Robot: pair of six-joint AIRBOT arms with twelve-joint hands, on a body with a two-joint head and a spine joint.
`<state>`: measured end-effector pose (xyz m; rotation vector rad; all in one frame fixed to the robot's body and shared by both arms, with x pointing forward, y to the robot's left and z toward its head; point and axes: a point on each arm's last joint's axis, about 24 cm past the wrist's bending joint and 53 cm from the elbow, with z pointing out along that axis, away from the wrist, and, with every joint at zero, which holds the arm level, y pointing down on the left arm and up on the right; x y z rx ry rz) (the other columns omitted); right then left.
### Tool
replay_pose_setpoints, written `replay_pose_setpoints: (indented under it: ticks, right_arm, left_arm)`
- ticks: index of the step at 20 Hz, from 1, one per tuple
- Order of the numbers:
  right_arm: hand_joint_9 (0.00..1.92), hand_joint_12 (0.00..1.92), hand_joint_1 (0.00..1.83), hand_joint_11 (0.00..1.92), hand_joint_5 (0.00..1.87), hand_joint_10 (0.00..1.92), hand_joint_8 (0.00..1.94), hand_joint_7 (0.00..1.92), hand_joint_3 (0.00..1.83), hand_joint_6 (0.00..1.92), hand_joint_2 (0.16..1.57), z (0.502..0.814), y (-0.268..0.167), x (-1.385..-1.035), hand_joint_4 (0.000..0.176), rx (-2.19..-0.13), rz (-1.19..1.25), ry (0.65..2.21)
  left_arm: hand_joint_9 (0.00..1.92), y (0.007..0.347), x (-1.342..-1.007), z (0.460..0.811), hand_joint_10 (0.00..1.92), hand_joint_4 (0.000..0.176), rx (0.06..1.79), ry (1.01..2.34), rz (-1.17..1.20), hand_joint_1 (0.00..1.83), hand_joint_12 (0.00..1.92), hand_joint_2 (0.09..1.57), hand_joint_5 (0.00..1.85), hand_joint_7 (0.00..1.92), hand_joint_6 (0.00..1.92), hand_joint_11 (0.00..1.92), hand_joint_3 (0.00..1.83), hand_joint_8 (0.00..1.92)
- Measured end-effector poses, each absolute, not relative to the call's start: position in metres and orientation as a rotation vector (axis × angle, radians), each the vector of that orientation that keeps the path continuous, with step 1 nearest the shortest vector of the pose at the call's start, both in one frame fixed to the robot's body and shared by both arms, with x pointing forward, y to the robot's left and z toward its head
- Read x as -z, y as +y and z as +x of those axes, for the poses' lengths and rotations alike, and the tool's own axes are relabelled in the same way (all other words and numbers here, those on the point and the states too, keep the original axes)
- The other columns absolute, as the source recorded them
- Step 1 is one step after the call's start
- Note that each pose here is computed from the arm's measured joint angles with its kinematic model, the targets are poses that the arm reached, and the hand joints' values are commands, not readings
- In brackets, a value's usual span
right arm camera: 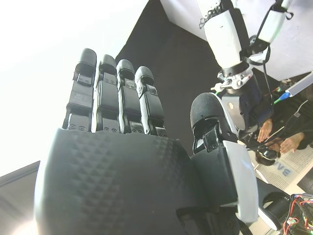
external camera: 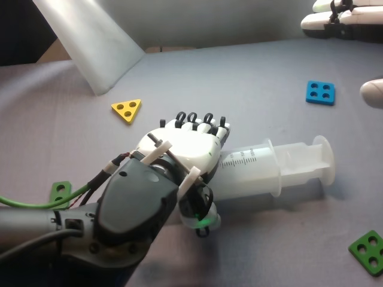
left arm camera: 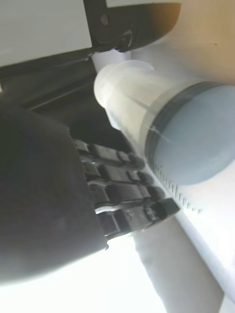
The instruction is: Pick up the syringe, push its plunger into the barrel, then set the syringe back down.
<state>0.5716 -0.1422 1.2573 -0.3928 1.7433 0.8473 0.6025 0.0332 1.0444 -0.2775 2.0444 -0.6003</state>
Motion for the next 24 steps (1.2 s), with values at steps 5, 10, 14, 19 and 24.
replay_pose_setpoints:
  ticks: [5, 10, 14, 19, 24]
  right_arm:
    - [0.11, 0.41, 0.00, 0.00, 0.15, 0.00, 0.00, 0.12, 0.00, 0.00, 1.46, 0.572, -0.142, -1.257, 0.000, -0.847, -0.393, 1.743]
    - [0.09, 0.38, 0.00, 0.00, 0.14, 0.00, 0.00, 0.11, 0.00, 0.00, 1.46, 0.571, -0.142, -1.257, 0.000, -0.848, -0.394, 1.743]
    - [0.12, 0.41, 0.00, 0.00, 0.16, 0.01, 0.00, 0.14, 0.00, 0.00, 1.45, 0.571, -0.142, -1.257, 0.000, -0.848, -0.394, 1.743]
    - [0.12, 0.43, 0.00, 0.00, 0.16, 0.00, 0.00, 0.14, 0.00, 0.00, 1.45, 0.571, -0.142, -1.257, 0.000, -0.850, -0.395, 1.743]
    - [0.12, 0.43, 0.00, 0.00, 0.17, 0.00, 0.00, 0.15, 0.00, 0.00, 1.45, 0.571, -0.142, -1.257, 0.000, -0.850, -0.395, 1.742]
  left_arm:
    - [0.00, 0.033, -1.035, 0.610, 0.00, 0.000, 0.574, 2.047, -0.280, 1.10, 0.35, 0.94, 0.00, 0.00, 0.00, 0.00, 0.00, 0.00]
    - [0.00, 0.036, -1.025, 0.609, 0.00, 0.000, 0.551, 2.058, -0.272, 1.09, 0.36, 0.95, 0.00, 0.00, 0.00, 0.00, 0.00, 0.00]
    - [0.00, 0.036, -1.025, 0.611, 0.00, 0.000, 0.546, 2.049, -0.266, 1.10, 0.35, 0.94, 0.00, 0.00, 0.00, 0.00, 0.00, 0.00]
    - [0.00, 0.036, -1.025, 0.614, 0.00, 0.000, 0.543, 2.043, -0.264, 1.10, 0.36, 0.94, 0.00, 0.00, 0.00, 0.00, 0.00, 0.00]
    - [0.14, 0.036, -1.025, 0.614, 0.01, 0.000, 0.542, 2.038, -0.261, 1.05, 0.59, 0.98, 0.15, 0.15, 0.01, 0.00, 0.00, 0.01]
